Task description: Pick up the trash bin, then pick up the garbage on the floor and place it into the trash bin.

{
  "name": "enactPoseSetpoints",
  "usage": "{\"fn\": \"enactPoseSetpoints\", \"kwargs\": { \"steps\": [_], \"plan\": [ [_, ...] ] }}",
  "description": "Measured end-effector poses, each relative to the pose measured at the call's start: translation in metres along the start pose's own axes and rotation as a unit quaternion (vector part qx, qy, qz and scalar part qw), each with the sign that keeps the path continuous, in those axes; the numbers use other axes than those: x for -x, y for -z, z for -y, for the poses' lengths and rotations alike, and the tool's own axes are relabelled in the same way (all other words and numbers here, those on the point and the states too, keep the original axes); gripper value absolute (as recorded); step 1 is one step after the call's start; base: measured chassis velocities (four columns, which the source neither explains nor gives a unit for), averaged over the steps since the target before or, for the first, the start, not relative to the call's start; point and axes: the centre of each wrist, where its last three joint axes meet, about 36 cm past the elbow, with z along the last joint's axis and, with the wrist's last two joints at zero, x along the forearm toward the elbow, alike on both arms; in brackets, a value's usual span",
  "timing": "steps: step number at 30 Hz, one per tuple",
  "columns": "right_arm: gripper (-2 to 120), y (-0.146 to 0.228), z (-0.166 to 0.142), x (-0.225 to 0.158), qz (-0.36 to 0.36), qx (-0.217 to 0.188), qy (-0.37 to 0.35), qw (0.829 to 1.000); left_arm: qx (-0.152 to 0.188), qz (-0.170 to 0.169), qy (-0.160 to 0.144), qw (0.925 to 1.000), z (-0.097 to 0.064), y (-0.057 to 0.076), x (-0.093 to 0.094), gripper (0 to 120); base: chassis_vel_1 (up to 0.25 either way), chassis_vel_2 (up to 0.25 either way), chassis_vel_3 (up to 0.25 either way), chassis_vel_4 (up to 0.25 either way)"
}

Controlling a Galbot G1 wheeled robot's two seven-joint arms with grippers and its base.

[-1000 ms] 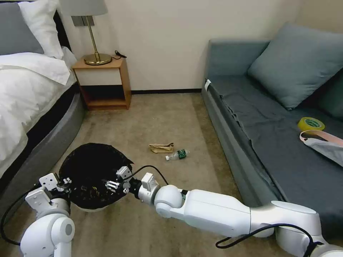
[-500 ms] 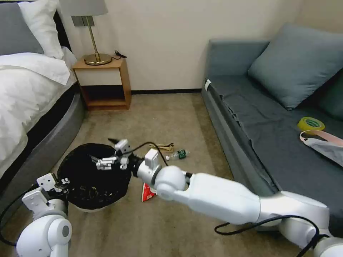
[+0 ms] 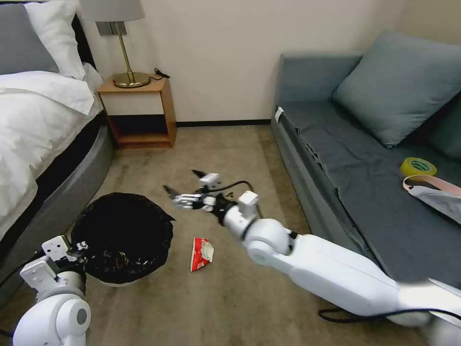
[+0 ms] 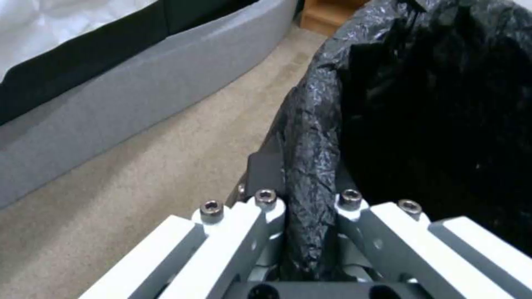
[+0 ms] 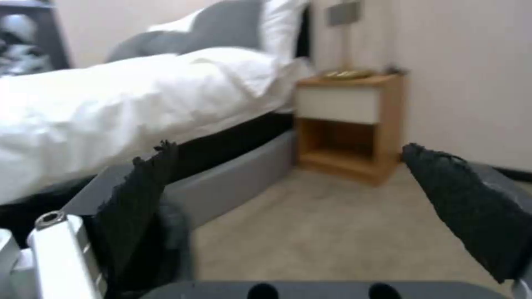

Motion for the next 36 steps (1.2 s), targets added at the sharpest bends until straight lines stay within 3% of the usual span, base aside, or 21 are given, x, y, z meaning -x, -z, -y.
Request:
{"fn": "enactPoseSetpoints", "kwargs": {
  "steps": [9, 15, 28, 36],
  "plan": [
    [100, -0.004, 0.009, -0.054, 0.009, -0.046, -0.124, 0.991, 0.005, 0.005, -0.003, 1.0000, -0.001, 0.003, -0.003, 4, 0.000, 0.000, 0.000, 0.000],
    [100, -0.015, -0.003, -0.084, 0.011, -0.047, -0.177, 0.983, 0.005, 0.006, -0.001, 1.0000, -0.003, 0.004, -0.003, 4, 0.000, 0.000, 0.000, 0.000],
    [100, -0.025, 0.000, -0.112, 0.058, -0.066, -0.223, 0.971, 0.004, 0.005, -0.002, 1.0000, -0.005, 0.001, -0.001, 4, 0.000, 0.000, 0.000, 0.000],
    [100, -0.042, -0.011, -0.130, 0.071, -0.075, -0.175, 0.979, 0.000, 0.009, 0.000, 1.0000, -0.009, 0.002, 0.002, 4, 0.000, 0.000, 0.000, 0.000]
  ]
}}
